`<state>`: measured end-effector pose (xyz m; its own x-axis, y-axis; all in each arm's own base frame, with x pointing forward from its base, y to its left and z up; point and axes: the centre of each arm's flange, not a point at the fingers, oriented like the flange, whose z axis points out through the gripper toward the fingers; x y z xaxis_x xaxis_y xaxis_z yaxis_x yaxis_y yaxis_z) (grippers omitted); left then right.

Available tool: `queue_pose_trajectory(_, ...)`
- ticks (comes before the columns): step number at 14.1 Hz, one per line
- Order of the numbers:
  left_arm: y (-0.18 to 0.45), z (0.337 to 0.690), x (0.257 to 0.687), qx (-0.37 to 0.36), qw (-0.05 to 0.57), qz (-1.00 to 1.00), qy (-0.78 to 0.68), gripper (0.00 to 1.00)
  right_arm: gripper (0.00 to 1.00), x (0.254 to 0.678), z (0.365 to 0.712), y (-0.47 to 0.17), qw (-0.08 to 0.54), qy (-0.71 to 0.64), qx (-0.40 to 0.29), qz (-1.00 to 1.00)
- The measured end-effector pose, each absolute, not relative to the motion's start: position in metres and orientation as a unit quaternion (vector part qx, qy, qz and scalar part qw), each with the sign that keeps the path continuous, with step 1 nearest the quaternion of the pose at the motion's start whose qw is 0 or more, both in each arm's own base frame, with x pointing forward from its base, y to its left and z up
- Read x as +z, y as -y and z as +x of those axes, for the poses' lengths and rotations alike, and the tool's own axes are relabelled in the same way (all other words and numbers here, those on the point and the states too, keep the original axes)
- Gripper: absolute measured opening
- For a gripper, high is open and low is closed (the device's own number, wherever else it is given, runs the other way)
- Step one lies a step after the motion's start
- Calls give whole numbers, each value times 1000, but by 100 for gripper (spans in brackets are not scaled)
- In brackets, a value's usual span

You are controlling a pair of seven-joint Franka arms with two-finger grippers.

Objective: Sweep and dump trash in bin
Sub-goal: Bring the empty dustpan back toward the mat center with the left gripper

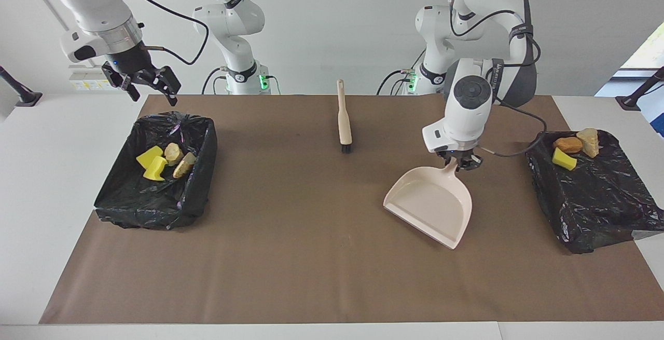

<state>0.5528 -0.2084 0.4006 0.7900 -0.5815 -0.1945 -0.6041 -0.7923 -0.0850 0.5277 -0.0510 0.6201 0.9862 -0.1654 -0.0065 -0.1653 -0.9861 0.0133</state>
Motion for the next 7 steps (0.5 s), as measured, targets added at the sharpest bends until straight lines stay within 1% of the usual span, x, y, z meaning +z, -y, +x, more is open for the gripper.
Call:
queue_pose_trajectory(2, 254, 535, 403, 74, 47, -957, -277, 31, 100, 623, 528, 50, 6, 82, -1, 997)
queue_pose_trajectory(4, 287, 526, 408, 71, 18, -968, -240, 31, 100, 631, 525, 53, 6, 85, -1, 996)
queue_pose_trajectory(7, 330, 541, 409, 61, 1, -982, -181, 31, 100, 642, 519, 52, 5, 84, 6, 996)
